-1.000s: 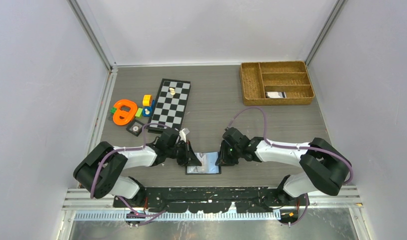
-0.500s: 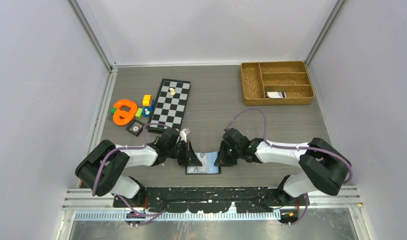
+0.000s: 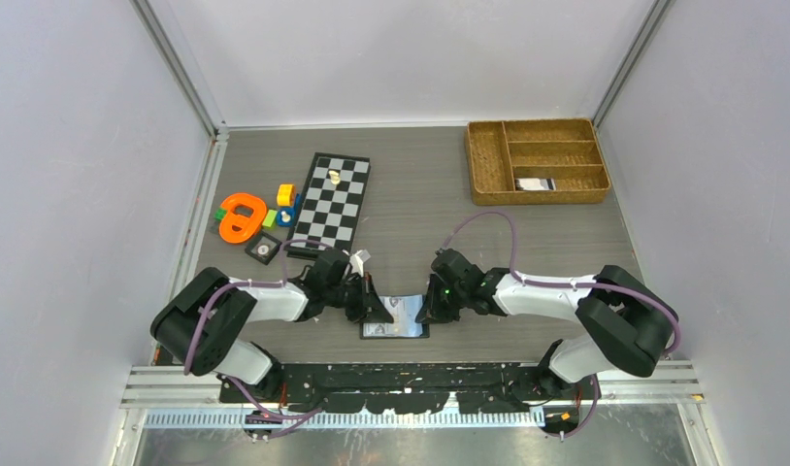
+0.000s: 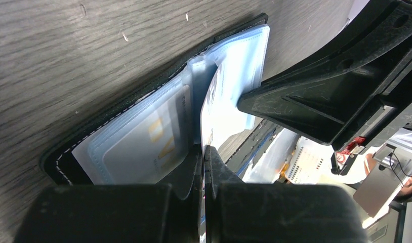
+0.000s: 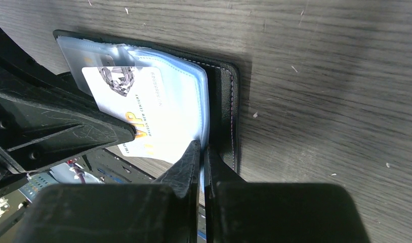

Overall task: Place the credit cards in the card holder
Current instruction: Insert the credit card into the card holder.

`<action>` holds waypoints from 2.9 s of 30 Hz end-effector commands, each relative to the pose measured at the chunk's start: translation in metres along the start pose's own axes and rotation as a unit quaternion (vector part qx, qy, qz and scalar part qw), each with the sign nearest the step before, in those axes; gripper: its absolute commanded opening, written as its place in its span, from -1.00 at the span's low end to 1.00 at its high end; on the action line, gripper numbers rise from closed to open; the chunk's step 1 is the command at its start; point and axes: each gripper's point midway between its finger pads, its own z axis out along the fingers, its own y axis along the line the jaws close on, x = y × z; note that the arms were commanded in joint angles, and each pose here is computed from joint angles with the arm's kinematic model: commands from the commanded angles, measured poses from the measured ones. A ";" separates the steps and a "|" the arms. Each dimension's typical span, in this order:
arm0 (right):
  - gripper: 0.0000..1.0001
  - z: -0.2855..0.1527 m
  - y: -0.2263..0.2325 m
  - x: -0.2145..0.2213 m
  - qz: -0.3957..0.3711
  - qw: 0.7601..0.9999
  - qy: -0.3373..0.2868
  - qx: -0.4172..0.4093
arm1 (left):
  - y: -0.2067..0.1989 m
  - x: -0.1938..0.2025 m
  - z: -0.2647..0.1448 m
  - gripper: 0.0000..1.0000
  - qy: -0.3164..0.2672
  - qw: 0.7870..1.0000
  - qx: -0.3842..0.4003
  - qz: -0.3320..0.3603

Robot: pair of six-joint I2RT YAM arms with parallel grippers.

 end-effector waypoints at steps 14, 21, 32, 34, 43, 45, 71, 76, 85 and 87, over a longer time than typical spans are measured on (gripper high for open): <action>-0.99 0.005 -0.024 0.002 0.014 0.998 -0.005 0.062 | 0.028 -0.002 -0.014 -0.23 0.010 0.992 -0.118 0.038; -0.99 0.005 -0.024 0.002 0.014 0.998 -0.005 0.064 | 0.027 -0.003 -0.021 -0.08 0.005 0.990 -0.130 0.045; -0.63 0.000 -0.022 0.000 0.013 0.998 -0.013 0.060 | 0.032 -0.003 -0.019 -0.35 0.009 0.990 -0.138 0.040; -0.59 -0.001 -0.022 0.000 0.014 0.998 -0.015 0.058 | 0.034 -0.002 -0.019 -0.37 0.010 0.989 -0.140 0.039; -0.59 -0.006 -0.023 0.000 0.018 0.998 -0.021 0.054 | 0.036 -0.001 -0.018 -0.44 0.014 0.989 -0.143 0.037; -0.59 -0.007 -0.023 0.000 0.018 0.998 -0.024 0.054 | 0.035 0.000 -0.018 -0.46 0.014 0.989 -0.142 0.038; -0.99 -0.007 -0.018 0.000 0.015 0.999 -0.024 0.034 | 0.020 -0.003 -0.002 -0.92 0.028 0.990 -0.131 0.051; -0.99 -0.007 -0.018 0.000 0.014 0.999 -0.026 0.033 | 0.011 -0.003 0.005 -0.97 0.031 0.991 -0.120 0.054; -0.99 -0.007 -0.018 -0.001 0.013 0.999 -0.027 0.034 | -0.002 0.001 0.016 -1.00 0.024 0.993 -0.102 0.049; -0.99 -0.007 -0.018 -0.001 0.013 0.999 -0.028 0.033 | -0.005 0.001 0.018 -1.00 0.022 0.994 -0.097 0.049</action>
